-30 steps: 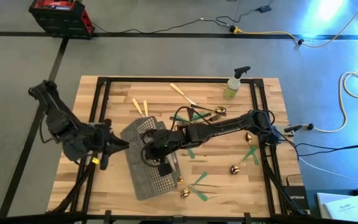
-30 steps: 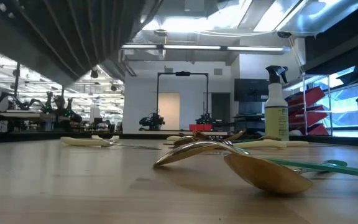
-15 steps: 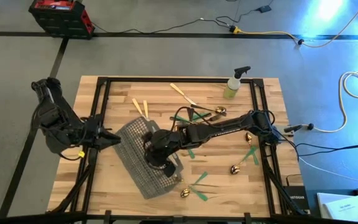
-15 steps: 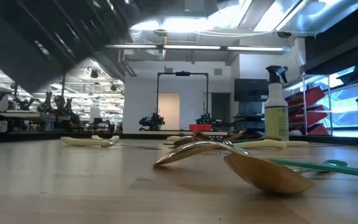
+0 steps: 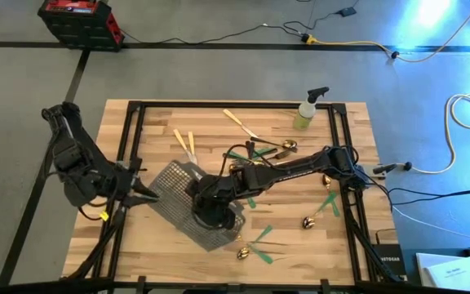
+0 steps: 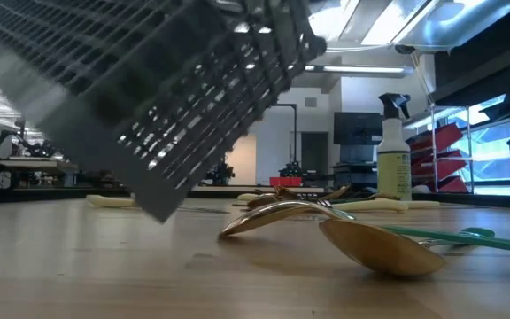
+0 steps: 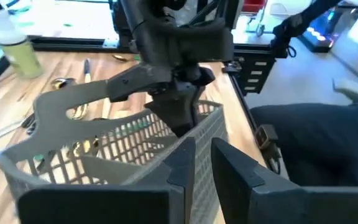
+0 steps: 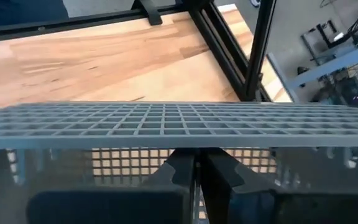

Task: Sort silverware
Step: Move the silverware tray to standing position, then put the table knife into the silverware tray

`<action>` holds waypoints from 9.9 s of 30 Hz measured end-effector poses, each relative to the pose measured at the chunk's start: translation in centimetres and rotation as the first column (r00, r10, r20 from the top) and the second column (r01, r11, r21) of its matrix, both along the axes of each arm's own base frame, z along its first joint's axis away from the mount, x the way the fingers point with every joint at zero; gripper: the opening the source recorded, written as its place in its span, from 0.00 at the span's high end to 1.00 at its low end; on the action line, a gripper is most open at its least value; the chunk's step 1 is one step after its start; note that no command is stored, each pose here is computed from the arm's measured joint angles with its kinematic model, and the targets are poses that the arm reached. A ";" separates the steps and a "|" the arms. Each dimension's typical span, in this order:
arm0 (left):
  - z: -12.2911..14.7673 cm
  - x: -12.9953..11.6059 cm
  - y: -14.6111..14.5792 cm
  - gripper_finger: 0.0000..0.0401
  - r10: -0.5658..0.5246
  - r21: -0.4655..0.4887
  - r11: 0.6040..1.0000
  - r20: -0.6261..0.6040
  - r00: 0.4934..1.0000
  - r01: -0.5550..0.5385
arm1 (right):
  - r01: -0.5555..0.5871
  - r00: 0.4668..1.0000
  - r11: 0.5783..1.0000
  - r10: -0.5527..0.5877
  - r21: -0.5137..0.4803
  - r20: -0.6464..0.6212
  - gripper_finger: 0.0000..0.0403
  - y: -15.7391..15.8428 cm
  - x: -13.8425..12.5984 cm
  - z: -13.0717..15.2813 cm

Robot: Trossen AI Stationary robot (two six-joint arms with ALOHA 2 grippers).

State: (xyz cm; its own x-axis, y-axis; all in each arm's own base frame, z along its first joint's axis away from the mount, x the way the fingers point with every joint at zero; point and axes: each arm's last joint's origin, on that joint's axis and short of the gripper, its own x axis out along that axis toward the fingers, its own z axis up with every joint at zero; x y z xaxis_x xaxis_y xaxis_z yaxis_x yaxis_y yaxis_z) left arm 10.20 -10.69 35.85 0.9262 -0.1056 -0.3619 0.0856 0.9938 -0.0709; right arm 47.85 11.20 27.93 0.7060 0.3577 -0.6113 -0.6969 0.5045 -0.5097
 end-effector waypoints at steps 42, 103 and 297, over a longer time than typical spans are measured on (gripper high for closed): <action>1.4 12.2 0.1 0.36 0.104 0.325 0.907 -0.789 0.605 0.268 | 0.016 0.998 0.996 -0.021 -0.084 -0.066 1.00 -0.4 -0.5 -0.7; -1.7 13.1 1.3 1.00 -0.057 0.051 0.970 -0.901 0.430 0.237 | 0.046 0.998 0.976 -0.053 -0.215 -0.028 0.91 1.5 -1.0 -0.6; -6.1 -1.4 -6.3 0.66 -0.043 -0.044 0.999 -0.566 0.823 0.023 | 0.275 0.883 0.798 -0.430 0.536 0.187 1.00 0.4 -23.4 -4.9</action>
